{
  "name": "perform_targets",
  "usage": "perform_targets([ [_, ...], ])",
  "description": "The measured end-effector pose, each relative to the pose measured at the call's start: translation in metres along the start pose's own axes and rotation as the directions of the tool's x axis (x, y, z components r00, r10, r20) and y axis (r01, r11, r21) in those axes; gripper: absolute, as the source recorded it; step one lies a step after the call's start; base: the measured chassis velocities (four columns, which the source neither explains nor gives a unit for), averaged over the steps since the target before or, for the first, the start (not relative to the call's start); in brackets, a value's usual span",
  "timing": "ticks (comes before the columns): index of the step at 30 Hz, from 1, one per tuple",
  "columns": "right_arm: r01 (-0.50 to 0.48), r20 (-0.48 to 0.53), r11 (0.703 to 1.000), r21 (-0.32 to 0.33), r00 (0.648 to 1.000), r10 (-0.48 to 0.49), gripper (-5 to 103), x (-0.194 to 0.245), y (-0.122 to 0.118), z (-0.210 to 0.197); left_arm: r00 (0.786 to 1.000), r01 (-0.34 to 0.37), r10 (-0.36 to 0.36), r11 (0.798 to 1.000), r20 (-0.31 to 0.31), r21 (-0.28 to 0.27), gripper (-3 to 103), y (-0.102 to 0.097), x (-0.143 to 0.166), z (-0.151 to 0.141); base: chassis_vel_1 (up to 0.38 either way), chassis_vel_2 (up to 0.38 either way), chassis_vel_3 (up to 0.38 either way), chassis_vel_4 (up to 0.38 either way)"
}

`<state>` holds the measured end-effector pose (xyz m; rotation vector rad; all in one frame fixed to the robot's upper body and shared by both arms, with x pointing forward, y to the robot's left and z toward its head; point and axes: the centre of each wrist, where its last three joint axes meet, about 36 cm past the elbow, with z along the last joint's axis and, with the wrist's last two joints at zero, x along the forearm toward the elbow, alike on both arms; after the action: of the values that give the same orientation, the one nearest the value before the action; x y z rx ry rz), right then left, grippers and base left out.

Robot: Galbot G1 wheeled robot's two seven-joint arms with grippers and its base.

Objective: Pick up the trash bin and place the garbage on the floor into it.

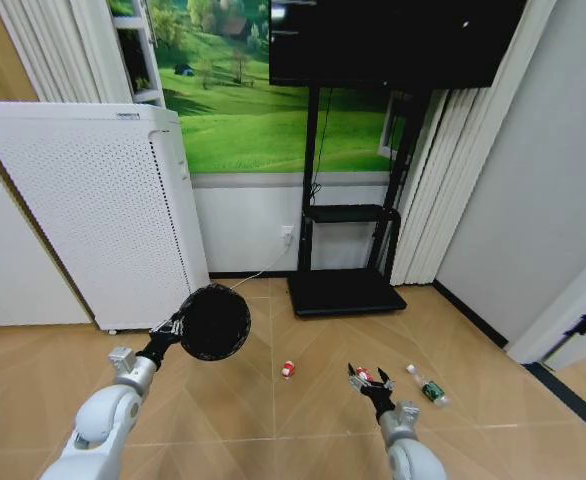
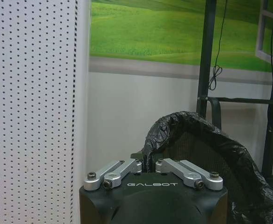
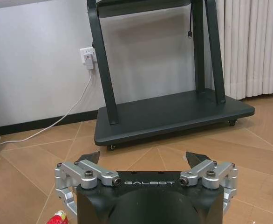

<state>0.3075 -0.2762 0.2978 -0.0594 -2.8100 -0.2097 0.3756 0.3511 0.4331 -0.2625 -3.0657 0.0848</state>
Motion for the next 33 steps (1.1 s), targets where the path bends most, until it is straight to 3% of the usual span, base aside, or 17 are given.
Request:
perform_targets([
  [17,0.006,-0.032,0.999,0.034,0.999,-0.004,100,0.000,0.002,0.006,0.999,-0.034,0.034,0.999,-0.014,0.004,7,-0.015,-0.001,0.005,-0.160,0.149,0.165,-0.149],
  [26,0.025,-0.075,0.999,0.047,0.997,-0.021,100,-0.002,0.010,0.018,0.999,-0.045,0.045,0.999,-0.015,0.012,7,-0.022,-0.003,0.007,-0.006,0.002,-0.002,0.000],
  [29,0.035,-0.143,0.999,0.028,0.989,-0.031,100,-0.006,0.023,0.036,0.999,-0.051,0.051,0.999,-0.015,0.015,7,-0.025,-0.002,0.007,0.028,-0.017,-0.028,0.054],
  [31,-0.007,-0.217,0.998,-0.055,0.976,-0.006,100,-0.017,0.054,0.055,0.998,-0.057,0.057,0.998,-0.009,0.016,7,-0.028,0.001,0.005,0.000,0.000,0.000,0.000],
  [32,-0.007,-0.217,0.998,-0.055,0.976,-0.006,100,-0.017,0.054,0.055,0.998,-0.057,0.057,0.998,-0.009,0.016,7,-0.028,0.001,0.005,0.000,0.000,0.000,0.000],
  [33,0.000,-0.245,0.993,-0.116,0.969,-0.028,100,-0.024,0.069,0.058,0.998,-0.060,0.060,0.998,-0.006,0.019,7,-0.029,0.004,0.003,0.000,0.000,0.000,0.000],
])
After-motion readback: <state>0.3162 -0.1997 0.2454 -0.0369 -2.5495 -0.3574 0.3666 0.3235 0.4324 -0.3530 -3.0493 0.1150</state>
